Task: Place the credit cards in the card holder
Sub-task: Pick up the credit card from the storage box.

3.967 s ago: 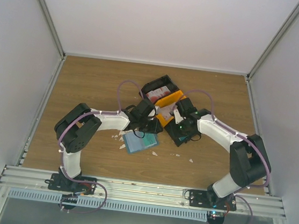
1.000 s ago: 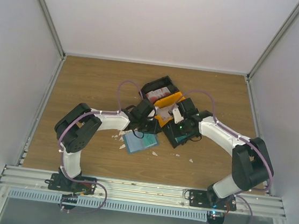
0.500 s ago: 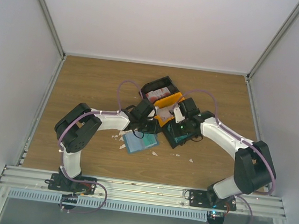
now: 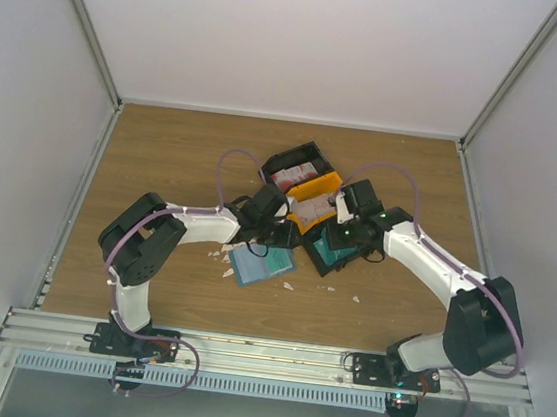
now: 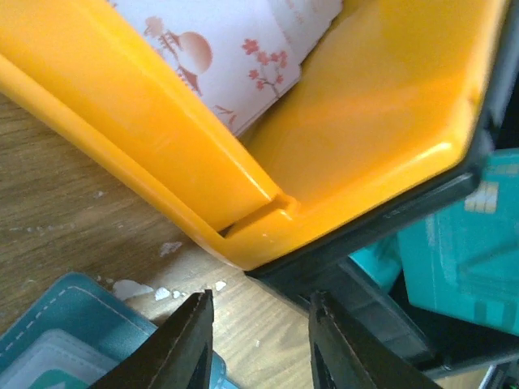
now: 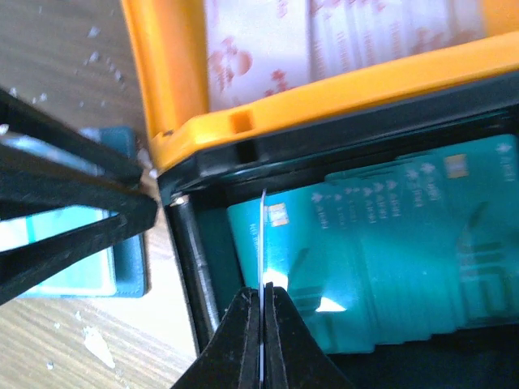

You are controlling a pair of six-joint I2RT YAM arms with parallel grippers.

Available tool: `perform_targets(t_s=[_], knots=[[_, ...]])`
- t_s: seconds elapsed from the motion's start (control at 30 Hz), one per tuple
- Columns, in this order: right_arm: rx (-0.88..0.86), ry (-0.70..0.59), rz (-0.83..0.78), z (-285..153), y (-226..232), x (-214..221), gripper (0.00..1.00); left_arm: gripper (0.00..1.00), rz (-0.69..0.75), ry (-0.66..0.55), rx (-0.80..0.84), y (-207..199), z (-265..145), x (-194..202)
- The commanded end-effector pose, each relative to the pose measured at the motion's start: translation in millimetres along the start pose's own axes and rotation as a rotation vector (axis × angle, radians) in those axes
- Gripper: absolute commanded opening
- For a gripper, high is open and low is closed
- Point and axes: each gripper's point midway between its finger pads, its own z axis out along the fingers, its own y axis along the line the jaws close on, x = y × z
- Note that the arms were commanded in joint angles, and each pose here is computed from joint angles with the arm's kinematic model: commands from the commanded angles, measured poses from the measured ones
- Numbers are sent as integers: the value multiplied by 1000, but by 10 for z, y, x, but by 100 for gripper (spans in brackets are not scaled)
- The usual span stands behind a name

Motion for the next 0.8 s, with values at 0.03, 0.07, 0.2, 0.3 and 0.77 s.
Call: perform_targets(t_s=[0.03, 0.07, 0.2, 0.3, 0.77], knots=[[9, -154, 95, -296, -183, -261, 1, 47, 62, -132, 158, -416, -296, -282], [-8, -179, 107, -352, -190, -296, 0, 52, 73, -142, 191, -501, -351, -305], [-121, -280, 157, -591, -178, -406, 1, 70, 105, -163, 339, -837, -552, -395], [-265, -349, 175, -780, -97, -479, 1, 77, 128, -158, 436, -1065, -652, -452], [-640, -431, 256, -1124, -42, -448, 1, 58, 61, -34, 589, -1308, -463, -403]])
